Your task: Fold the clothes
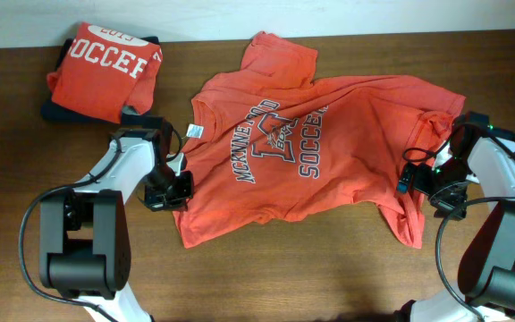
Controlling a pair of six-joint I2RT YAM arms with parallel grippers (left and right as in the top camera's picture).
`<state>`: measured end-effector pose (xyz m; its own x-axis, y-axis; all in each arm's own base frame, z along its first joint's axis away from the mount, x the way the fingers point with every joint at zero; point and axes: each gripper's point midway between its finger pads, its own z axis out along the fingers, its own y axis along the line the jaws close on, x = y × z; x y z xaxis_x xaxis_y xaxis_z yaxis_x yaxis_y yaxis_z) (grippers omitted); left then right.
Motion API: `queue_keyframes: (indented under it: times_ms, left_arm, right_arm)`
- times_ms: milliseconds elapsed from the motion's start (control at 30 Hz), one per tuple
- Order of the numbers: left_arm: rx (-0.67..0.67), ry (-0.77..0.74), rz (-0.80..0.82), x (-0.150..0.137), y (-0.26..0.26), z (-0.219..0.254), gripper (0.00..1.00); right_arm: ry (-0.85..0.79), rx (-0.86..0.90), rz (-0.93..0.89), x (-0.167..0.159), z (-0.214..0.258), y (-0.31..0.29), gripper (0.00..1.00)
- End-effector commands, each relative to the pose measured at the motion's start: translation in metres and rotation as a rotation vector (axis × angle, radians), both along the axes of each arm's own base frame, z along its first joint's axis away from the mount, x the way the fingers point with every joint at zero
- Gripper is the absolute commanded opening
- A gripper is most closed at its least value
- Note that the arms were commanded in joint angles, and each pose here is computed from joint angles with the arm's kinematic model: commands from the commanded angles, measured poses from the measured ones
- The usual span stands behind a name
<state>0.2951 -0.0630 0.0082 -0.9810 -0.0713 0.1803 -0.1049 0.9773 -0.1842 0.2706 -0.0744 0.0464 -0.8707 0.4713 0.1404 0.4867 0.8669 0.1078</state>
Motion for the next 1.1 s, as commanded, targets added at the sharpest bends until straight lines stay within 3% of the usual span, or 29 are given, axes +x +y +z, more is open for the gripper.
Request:
queue_keyframes:
  times_ms: [0, 433, 767, 900, 933, 967, 1067]
  left_arm:
    - [-0.097, -0.02, 0.012, 0.005, -0.017, 0.013, 0.0]
    - [-0.166, -0.244, 0.01, 0.072, -0.031, 0.051, 0.01]
    - [-0.059, -0.467, 0.046, 0.127, -0.014, 0.056, 0.01]
    - [-0.064, -0.514, 0.046, 0.137, -0.015, 0.06, 0.24]
    - [-0.064, -0.517, 0.045, 0.138, -0.015, 0.061, 0.46]
    - [-0.064, -0.516, 0.042, 0.137, -0.015, 0.061, 0.55]
    - [-0.057, -0.503, 0.021, 0.133, -0.013, 0.067, 0.62]
  right_arm:
    - [-0.004, -0.01, 0.006, -0.001, 0.002, -0.001, 0.99]
    - [-0.004, -0.01, 0.006, -0.001, 0.002, -0.001, 0.99]
    - [-0.004, -0.01, 0.006, -0.001, 0.002, -0.001, 0.99]
    - [-0.004, -0.01, 0.006, -0.001, 0.002, -0.001, 0.99]
    - [-0.004, -0.01, 0.006, -0.001, 0.002, -0.001, 0.99]
    - [-0.004, -0.01, 0.006, -0.001, 0.002, -0.001, 0.99]
    - [-0.004, -0.01, 0.006, -0.001, 0.002, -0.001, 0.99]
